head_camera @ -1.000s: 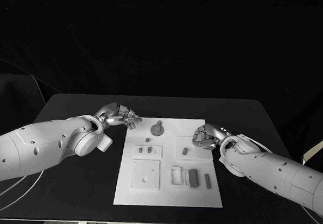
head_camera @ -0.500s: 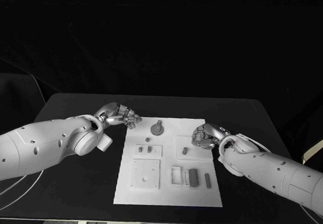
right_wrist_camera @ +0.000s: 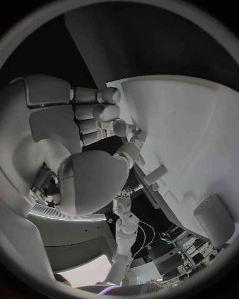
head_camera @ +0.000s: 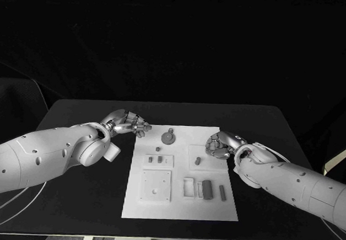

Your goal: Assemble the parts on the task board

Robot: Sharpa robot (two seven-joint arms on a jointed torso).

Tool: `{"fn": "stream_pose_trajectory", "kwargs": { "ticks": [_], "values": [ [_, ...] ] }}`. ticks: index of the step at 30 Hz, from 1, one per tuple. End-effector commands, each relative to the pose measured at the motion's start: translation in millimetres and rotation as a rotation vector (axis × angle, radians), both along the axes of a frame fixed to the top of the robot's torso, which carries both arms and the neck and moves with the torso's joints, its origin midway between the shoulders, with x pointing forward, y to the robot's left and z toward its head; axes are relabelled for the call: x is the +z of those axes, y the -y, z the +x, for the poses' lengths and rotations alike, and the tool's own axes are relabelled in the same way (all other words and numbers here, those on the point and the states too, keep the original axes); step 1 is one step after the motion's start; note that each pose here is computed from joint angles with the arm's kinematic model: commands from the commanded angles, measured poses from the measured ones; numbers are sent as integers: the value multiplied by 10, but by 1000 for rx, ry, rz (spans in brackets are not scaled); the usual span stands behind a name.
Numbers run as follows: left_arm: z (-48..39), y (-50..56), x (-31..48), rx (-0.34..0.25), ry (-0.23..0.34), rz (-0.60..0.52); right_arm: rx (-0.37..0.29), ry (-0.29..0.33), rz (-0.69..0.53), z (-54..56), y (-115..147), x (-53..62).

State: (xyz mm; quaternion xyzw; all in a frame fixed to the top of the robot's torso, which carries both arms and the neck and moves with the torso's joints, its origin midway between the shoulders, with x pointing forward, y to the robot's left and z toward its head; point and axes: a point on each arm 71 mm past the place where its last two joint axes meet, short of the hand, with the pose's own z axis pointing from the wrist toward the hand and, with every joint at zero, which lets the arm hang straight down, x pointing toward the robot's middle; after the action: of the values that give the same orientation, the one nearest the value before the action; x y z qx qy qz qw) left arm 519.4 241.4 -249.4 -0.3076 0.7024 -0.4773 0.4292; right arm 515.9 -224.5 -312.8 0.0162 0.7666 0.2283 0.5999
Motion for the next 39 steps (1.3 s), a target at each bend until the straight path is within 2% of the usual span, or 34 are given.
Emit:
{"fn": "stream_pose_trajectory", "kwargs": {
  "ticks": [1,20,28,39],
  "values": [
    [-2,19,9,-12,1,-9,5,-28,-37,-35,3,-76],
    [5,-5,8,-7,2,-7,-20,18,-27,-28,26,-41],
    [13,-23,5,-2,2,-4,-22,19,-18,-48,64,-21],
    [24,-52,1,4,1,0,-28,28,27,-70,83,86]
  ]
}}
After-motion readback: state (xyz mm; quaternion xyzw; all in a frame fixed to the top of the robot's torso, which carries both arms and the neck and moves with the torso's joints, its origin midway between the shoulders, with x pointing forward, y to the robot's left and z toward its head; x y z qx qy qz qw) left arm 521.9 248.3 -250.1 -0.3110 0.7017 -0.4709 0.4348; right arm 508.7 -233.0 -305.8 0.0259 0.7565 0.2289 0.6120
